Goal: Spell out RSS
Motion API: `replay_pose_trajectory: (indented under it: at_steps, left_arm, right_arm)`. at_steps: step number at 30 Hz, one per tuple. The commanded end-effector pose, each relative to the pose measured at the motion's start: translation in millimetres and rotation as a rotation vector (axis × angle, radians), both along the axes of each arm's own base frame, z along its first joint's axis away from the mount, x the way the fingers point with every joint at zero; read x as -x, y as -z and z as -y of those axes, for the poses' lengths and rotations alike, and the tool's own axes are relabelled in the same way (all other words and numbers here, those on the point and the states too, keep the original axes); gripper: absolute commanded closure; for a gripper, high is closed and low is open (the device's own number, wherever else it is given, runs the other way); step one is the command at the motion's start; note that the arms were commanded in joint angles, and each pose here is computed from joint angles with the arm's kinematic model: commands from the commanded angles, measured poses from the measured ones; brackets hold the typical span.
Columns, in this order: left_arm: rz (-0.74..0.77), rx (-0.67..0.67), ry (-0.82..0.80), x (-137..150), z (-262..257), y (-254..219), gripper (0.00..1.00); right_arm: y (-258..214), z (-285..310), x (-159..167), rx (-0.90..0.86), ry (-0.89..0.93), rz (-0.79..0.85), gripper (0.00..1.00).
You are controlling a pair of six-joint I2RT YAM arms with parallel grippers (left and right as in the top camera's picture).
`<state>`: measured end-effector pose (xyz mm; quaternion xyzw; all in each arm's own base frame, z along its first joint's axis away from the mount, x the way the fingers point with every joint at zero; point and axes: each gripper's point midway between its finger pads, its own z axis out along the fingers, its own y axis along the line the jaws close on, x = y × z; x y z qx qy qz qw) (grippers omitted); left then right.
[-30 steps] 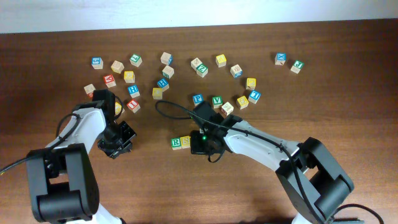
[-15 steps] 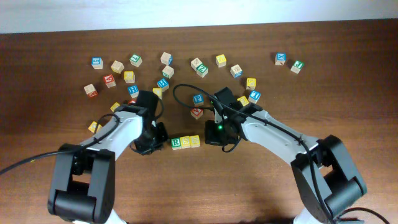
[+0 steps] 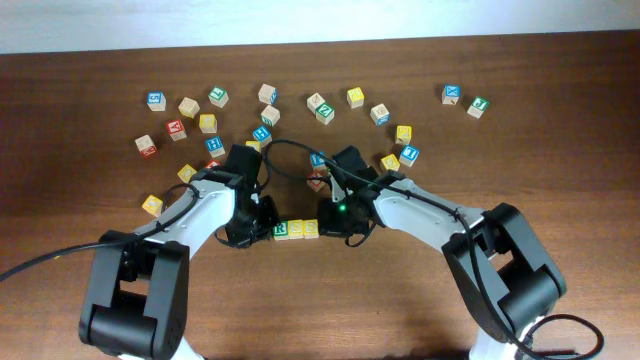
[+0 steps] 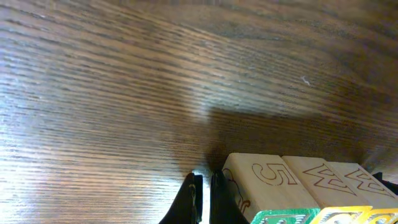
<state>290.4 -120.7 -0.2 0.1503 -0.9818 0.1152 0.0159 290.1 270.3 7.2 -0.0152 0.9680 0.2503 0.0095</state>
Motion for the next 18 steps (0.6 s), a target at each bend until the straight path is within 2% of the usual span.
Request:
replay_pose_trajectory:
  at_steps: [1,18]
  left_arm:
    - [0.034,0.032,0.034,-4,7,-4,1.0]
    - [0.01,-0.003,0.074,5,0,-2,1.0]
  right_arm:
    - [7,-9,10,0.01,-0.008,-0.033,0.96]
    - [8,-7,4,0.028,0.009,-0.005,0.96]
